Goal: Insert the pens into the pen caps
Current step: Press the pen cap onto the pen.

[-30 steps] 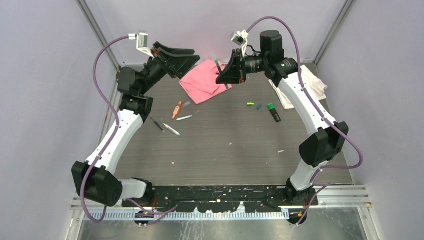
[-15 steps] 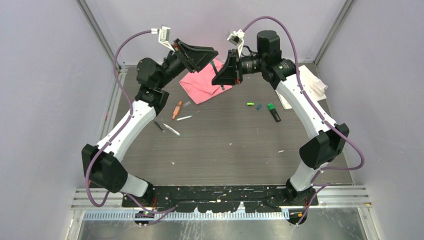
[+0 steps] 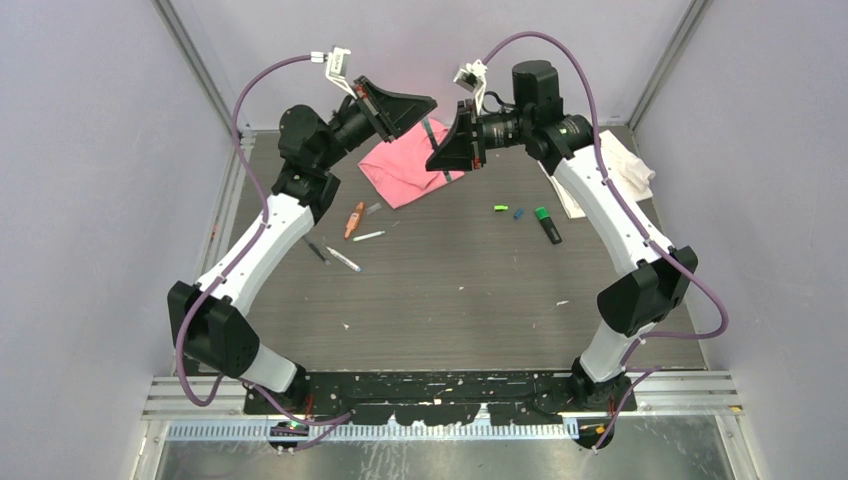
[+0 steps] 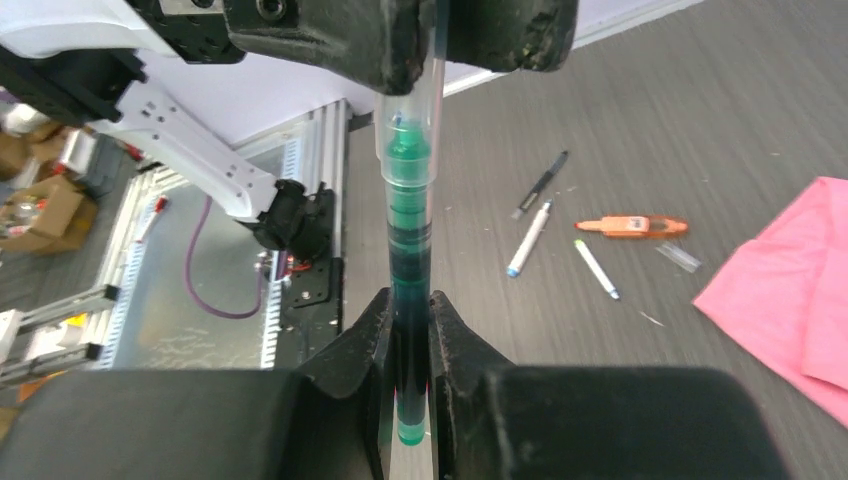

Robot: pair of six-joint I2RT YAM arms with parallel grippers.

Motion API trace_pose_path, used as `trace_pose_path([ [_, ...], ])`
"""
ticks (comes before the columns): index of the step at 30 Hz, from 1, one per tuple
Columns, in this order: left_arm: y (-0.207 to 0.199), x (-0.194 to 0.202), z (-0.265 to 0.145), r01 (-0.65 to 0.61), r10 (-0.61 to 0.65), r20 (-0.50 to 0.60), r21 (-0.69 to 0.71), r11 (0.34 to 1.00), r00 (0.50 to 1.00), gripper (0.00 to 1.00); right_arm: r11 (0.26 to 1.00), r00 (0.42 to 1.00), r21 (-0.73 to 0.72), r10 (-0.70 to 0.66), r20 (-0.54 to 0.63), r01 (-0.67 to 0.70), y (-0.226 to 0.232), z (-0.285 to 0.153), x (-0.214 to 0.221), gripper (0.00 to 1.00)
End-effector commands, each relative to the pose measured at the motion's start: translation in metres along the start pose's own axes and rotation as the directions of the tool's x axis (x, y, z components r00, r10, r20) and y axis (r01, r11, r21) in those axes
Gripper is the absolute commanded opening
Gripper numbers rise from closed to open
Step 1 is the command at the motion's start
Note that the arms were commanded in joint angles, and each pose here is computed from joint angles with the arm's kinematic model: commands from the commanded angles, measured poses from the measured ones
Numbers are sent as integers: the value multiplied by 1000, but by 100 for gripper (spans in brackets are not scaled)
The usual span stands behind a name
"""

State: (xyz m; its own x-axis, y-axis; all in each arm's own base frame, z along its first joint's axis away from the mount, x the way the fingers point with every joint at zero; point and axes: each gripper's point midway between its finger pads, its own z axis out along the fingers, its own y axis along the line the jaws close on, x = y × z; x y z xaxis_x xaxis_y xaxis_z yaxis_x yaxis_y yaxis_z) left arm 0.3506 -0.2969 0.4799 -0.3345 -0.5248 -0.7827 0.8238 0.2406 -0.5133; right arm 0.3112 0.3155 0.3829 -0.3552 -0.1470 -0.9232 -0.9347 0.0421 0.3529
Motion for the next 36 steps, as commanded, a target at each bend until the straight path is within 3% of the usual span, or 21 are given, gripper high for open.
trace_pose_path([
  [1,-21,40,-9,41,-9,-232,131,990,973,1,962,975,162,-213,-62,221,-12,-15,-21,1],
  [4,-7,76,-24,83,-43,-368,92,992,929,0,918,953,254,-289,-93,303,-22,-28,-36,1],
  [7,-3,100,-36,52,-4,-412,104,993,911,1,938,966,240,-260,7,250,-16,-33,-60,1],
  [11,-11,119,-35,11,45,-363,151,989,931,1,990,976,81,-129,176,116,5,-27,-84,1],
  [14,-22,129,-22,82,-27,-332,153,985,943,1,997,951,2,-69,301,72,13,-21,-104,1],
  [15,-22,132,-17,105,-58,-317,135,985,947,1,997,954,63,-66,292,50,5,-19,-103,1],
  [18,-22,149,-11,143,-111,-321,76,987,940,1,946,966,281,-211,150,163,-13,-21,-95,1],
  [21,-23,175,-26,140,-104,-453,47,989,886,1,947,956,255,-243,164,197,-7,-27,-104,1],
  [24,-27,188,-51,242,-172,-562,52,969,809,1,962,945,192,-234,228,192,1,-35,-114,1],
  [28,-34,202,-76,386,-274,-651,33,922,708,1,905,929,351,-318,187,239,-19,-50,-122,1],
  [30,-28,212,-78,389,-300,-664,-15,921,685,1,884,921,399,-341,188,246,-25,-55,-130,1],
  [34,-15,239,-86,257,-244,-732,-96,961,636,1,964,903,182,-250,350,196,5,-50,-148,1],
  [36,-18,248,-92,297,-264,-752,-95,950,603,1,960,900,208,-251,357,185,0,-51,-149,1],
])
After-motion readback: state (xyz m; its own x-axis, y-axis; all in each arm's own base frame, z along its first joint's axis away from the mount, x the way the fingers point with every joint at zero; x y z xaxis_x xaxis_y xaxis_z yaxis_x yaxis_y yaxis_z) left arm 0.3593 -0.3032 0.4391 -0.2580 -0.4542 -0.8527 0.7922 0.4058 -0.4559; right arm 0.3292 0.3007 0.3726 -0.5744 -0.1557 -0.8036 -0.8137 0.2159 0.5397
